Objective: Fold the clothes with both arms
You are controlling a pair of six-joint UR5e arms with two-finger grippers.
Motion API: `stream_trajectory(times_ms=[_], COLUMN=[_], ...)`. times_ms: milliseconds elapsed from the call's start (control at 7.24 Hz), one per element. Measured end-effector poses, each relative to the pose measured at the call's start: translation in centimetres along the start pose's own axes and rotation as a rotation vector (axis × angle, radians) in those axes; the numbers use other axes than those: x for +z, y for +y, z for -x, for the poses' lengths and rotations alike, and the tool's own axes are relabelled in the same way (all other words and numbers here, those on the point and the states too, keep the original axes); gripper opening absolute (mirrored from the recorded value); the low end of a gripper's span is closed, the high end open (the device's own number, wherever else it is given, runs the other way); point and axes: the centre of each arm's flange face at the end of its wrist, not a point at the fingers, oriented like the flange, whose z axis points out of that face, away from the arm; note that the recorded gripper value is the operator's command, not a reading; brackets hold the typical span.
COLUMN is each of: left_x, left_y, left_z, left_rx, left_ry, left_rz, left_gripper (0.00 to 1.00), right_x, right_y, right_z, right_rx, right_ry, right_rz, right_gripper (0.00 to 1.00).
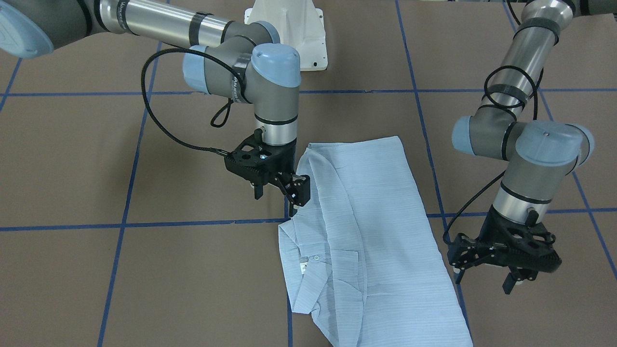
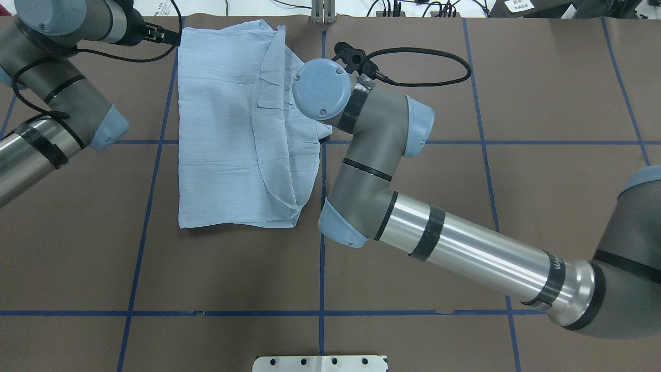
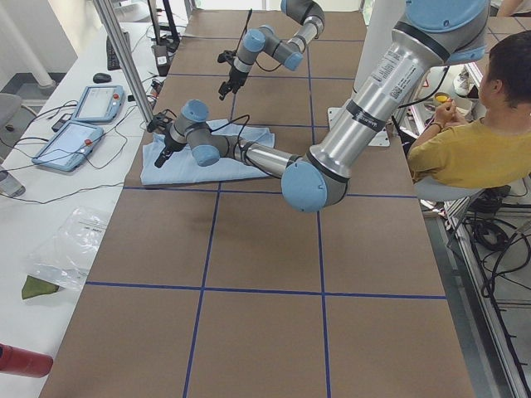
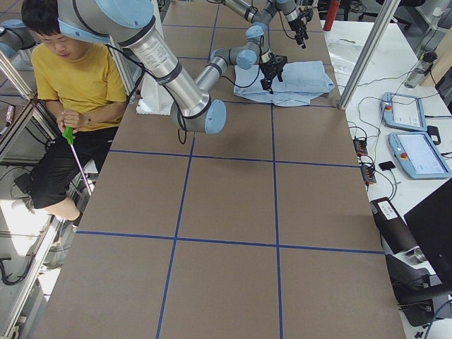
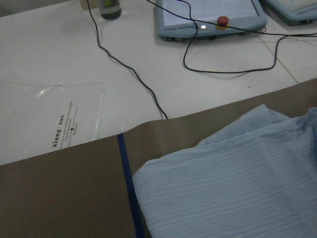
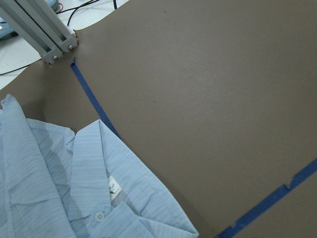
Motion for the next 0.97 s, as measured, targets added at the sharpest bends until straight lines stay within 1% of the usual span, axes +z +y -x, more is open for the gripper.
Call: stream_trajectory(times_ms=[138,276,691,829,967], left_x=[-0.1,-0.2,-0.3,-0.2,-0.2], left_y=[0.5,0.7,0.9,1.0,1.1], left_z=[0.2,0.4,0.4,0.2,0.1], left_rx=[-0.002,-0.003,-0.002,-0.002,0.000], left_ry=[-0.004,-0.007,-0.008,-0.011,-0.015], left_rz=[-0.001,-0.003,-0.006,-0.008,-0.012], left_gripper=[1.00,1.00,1.00,1.00,1.00], right_x=[2.0,3.1,5.3,6.1,6.8], right_y=[0.9,1.9,5.2,5.9,6.6], right_z=[1.3,2.1,1.4,0.9,0.4], right_rx=[0.032,0.051,0.052,0.043,0.034], right_ry=[-0.010,-0.011,0.017,0.033,0.048], right_rz=[-0.010,-0.015,-0.029,-0.034,-0.039], right_gripper=[0.75,0.66,0.64,0.61,0.56])
